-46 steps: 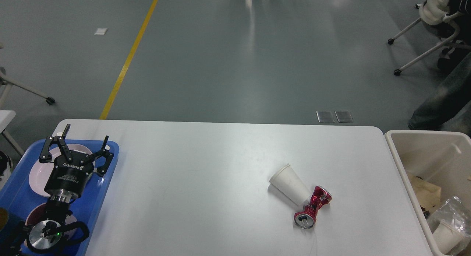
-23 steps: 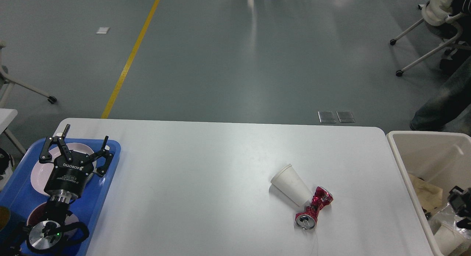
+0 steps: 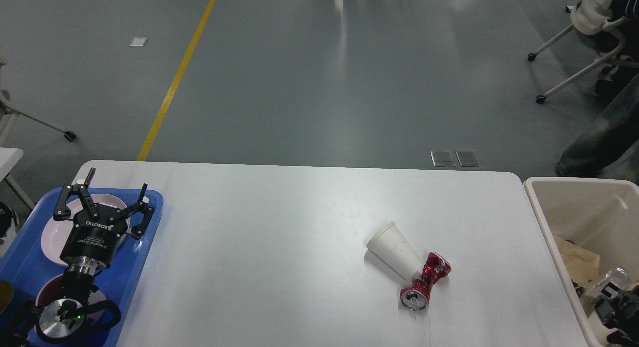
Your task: Tidy desktop
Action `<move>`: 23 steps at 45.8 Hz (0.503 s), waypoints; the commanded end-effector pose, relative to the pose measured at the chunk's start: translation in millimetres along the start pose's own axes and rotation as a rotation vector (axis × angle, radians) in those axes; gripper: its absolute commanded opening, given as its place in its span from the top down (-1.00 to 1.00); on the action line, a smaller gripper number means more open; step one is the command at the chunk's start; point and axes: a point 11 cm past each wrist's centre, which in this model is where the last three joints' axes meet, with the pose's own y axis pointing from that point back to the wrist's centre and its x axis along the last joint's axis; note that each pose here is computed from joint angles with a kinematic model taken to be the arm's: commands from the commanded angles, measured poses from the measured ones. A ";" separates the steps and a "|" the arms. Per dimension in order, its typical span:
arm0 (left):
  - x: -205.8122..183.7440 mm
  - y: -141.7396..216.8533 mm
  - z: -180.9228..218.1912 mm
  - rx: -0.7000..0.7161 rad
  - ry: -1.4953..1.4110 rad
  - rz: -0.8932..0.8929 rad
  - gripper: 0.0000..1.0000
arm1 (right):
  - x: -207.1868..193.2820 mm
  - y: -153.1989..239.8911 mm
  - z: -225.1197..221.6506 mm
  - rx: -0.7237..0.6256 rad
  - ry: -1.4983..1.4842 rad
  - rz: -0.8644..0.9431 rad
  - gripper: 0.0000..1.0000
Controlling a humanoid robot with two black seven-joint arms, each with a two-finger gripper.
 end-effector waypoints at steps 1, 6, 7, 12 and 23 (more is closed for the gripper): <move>0.0 0.0 -0.1 -0.001 0.001 0.000 -0.93 | 4.4 0.2 -0.3 0.001 -0.008 0.039 -1.00; 0.0 0.0 -0.3 0.000 0.001 0.000 -0.93 | 2.2 0.2 -0.8 0.002 -0.006 0.034 -1.00; 0.0 0.0 -0.3 0.000 0.001 0.000 -0.93 | 2.1 0.2 -0.8 0.002 -0.008 0.033 -1.00; 0.0 0.0 -0.3 0.000 0.001 0.000 -0.93 | 2.8 0.1 -0.1 0.001 -0.007 0.035 -1.00; 0.0 0.0 -0.1 -0.001 0.001 0.000 -0.93 | 3.9 0.6 -2.0 0.005 -0.008 0.034 -1.00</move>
